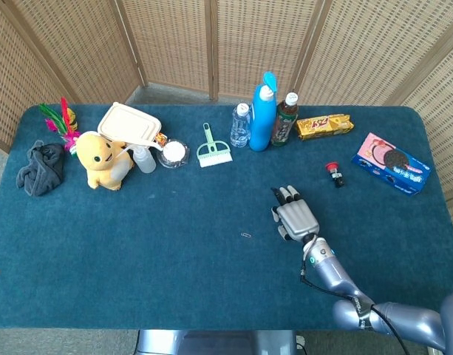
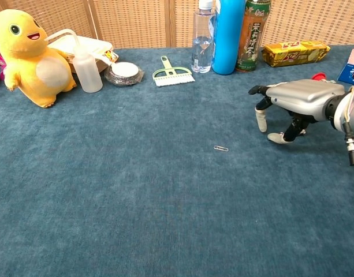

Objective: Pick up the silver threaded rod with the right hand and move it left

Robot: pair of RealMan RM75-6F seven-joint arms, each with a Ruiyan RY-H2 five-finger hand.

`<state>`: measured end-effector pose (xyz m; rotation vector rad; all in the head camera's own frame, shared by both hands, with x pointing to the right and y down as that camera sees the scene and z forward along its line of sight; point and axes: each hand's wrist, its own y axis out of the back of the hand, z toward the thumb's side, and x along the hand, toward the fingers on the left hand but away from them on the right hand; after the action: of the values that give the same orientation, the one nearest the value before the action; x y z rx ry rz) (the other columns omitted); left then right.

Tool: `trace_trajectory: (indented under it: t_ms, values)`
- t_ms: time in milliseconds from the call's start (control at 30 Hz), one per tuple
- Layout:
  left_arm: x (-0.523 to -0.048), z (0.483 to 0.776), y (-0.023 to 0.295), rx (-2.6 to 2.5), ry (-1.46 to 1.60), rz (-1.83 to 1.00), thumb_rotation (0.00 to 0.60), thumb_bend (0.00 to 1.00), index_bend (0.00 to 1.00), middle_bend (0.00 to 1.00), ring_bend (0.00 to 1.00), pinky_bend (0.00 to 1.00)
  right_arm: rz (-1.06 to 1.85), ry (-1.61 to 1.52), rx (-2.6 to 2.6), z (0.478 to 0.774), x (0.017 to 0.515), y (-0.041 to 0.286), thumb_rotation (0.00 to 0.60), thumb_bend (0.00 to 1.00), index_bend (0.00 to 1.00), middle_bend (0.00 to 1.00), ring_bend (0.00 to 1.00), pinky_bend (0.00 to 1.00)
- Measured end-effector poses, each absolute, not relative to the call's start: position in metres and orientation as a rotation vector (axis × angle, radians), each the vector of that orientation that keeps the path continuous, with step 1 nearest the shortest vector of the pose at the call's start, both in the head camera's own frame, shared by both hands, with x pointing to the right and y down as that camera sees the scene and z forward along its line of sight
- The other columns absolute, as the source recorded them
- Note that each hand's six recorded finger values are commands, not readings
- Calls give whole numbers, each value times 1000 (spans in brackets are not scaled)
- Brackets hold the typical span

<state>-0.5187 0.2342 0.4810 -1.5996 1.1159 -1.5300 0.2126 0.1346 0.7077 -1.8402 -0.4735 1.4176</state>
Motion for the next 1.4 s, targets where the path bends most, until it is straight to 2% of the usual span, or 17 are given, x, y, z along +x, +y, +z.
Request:
trace_trajectory:
  t_ms: [967,1400]
  values:
    - [-518,482,235,-1609,1112,-1532,600,368,0,0,0,46,1437,-487,-1854,715,231,138,600,415,481,0,0,0]
    - [-518,482,236,-1613,1110,-1534,600,368,0,0,0,46,1435,-495,-1863,718,234,139,600,423,573,5,0,0]
